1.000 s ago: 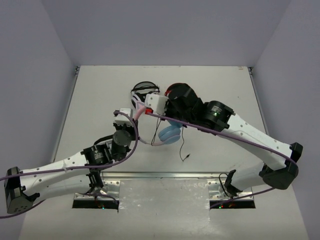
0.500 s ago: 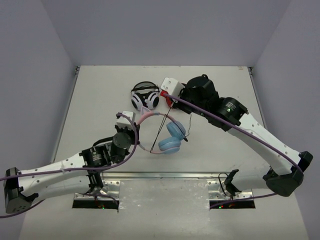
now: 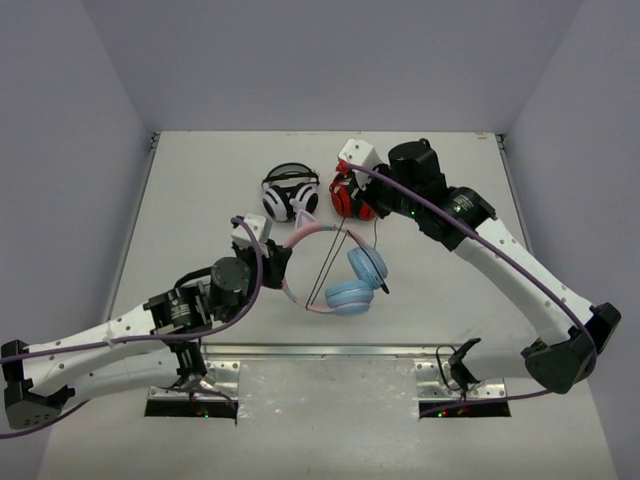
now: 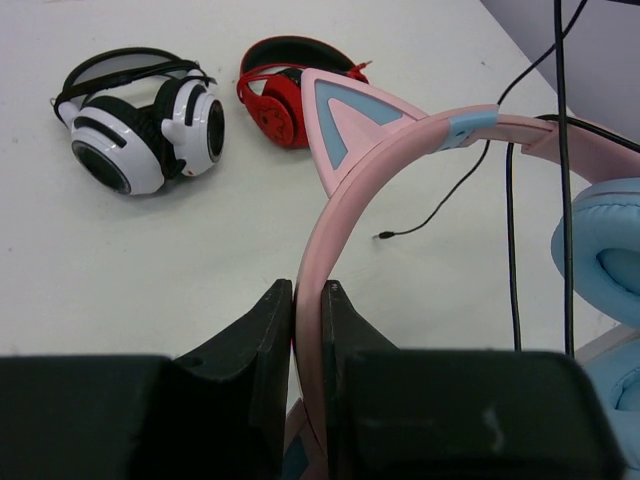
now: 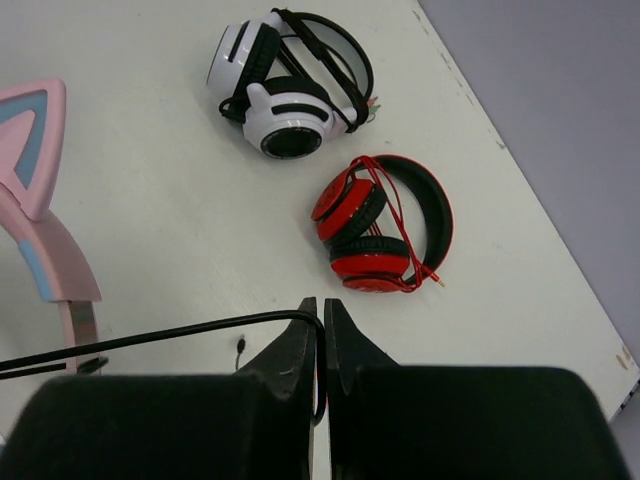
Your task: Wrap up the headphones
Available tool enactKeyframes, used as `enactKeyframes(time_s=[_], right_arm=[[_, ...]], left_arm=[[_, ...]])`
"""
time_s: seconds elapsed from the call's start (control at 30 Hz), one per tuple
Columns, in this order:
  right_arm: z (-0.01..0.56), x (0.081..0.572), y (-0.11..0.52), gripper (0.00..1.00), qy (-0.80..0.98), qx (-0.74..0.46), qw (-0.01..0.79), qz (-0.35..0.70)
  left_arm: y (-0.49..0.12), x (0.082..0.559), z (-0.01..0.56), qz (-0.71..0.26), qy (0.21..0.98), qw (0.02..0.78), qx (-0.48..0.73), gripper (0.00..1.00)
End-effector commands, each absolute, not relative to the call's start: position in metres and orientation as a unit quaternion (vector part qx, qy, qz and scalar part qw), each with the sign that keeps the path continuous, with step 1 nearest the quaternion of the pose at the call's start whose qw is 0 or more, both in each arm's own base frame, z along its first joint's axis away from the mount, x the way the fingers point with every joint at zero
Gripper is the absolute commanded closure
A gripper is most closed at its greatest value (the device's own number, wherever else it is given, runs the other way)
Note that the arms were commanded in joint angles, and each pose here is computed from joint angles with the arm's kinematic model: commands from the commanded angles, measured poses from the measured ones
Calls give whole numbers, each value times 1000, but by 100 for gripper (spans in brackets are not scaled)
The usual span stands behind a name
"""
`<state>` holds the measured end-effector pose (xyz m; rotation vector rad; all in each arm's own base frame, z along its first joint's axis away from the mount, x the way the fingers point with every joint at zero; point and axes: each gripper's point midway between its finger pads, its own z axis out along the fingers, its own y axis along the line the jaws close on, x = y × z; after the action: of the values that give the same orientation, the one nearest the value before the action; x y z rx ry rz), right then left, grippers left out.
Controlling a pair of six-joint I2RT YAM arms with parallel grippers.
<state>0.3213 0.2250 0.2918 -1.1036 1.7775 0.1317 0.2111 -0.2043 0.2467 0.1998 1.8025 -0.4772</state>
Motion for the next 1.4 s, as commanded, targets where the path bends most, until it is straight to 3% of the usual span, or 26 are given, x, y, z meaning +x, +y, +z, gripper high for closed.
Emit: enactKeyframes(time_s=[0.0, 0.27, 0.5, 0.6, 0.9, 1.03, 1.1, 1.37], right_arm=[[322, 359, 207, 99, 725, -383, 573, 22], [295, 362, 194, 99, 747, -337, 569, 69], [267, 340, 229, 98, 726, -360, 558, 180], [273, 325, 243, 93, 695, -369, 573, 231], [315, 288, 277, 89, 603, -356, 598, 389], [319, 284, 287, 81, 585, -346, 591, 434], [312, 288, 294, 70, 590, -336, 577, 454], [285, 295, 308, 77, 595, -303, 546, 506]], left_arm=[[-222, 191, 265, -258, 767, 572, 134, 100], [-210, 187, 290, -277, 748, 591, 115, 100], [-214, 179, 342, -337, 700, 620, 111, 100], [-209, 174, 376, -366, 667, 641, 101, 100], [-193, 167, 439, -403, 610, 678, 75, 100], [-188, 167, 453, -409, 600, 685, 61, 100], [-184, 168, 461, -410, 597, 688, 46, 100], [-160, 181, 491, -395, 597, 697, -38, 100]])
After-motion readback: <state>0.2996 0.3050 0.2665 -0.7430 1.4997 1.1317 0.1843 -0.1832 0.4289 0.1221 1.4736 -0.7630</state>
